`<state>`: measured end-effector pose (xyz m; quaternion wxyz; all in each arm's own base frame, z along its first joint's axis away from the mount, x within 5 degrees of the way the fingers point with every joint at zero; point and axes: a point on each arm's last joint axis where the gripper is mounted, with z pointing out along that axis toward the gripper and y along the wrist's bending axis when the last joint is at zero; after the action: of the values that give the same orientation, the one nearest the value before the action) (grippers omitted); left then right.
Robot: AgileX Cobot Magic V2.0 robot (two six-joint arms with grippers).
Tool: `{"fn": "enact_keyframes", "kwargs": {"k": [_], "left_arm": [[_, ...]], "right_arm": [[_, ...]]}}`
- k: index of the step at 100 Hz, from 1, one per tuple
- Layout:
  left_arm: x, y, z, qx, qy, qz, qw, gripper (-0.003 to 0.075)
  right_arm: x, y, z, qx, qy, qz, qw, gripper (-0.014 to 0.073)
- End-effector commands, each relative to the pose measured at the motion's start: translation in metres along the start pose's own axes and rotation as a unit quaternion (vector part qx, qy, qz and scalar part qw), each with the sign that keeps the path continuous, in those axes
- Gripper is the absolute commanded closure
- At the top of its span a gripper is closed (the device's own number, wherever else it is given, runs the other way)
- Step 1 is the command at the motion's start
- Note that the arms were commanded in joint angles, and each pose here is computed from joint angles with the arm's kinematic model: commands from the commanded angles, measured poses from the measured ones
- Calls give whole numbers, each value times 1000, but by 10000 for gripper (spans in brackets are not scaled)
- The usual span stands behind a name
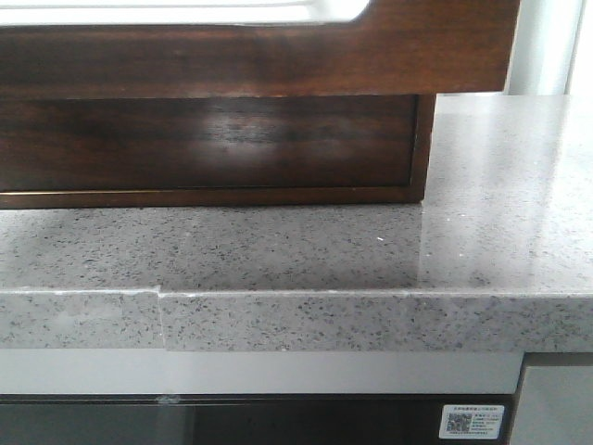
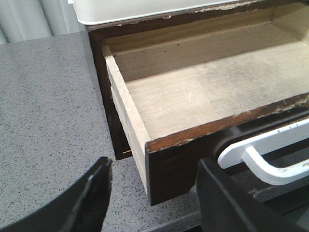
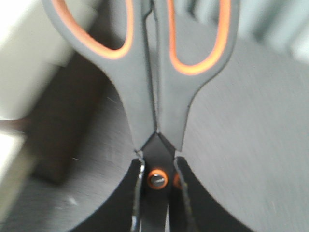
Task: Put scissors in drawer with both arms
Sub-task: 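Carry the scissors with the right gripper over the open drawer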
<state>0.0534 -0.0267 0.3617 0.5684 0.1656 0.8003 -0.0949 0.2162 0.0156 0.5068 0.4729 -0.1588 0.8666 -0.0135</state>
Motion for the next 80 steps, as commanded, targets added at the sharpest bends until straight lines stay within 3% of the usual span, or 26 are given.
{"fn": "enact_keyframes", "kwargs": {"k": [1,23,47,60,80], "left_arm": [[-14,1,-2,-4,-45,-9,999,355],[-14,1,-2,-4,-45,-9,999,355],[-14,1,-2,-4,-45,-9,999,355],[-14,1,-2,-4,-45,-9,999,355],[-14,1,-2,-4,-45,-9,999,355]], "right_arm": [[-16,20,-32,-32,-85,-51,995,627],[-28,78,-40,-173,-141,-175,959,627],[-34,131,-19,-250,-159,-290,910,627],[-33,163,6,-260,-134,-353,889,627],[-26,198,56,-214,-64,-441,869,627]]}}
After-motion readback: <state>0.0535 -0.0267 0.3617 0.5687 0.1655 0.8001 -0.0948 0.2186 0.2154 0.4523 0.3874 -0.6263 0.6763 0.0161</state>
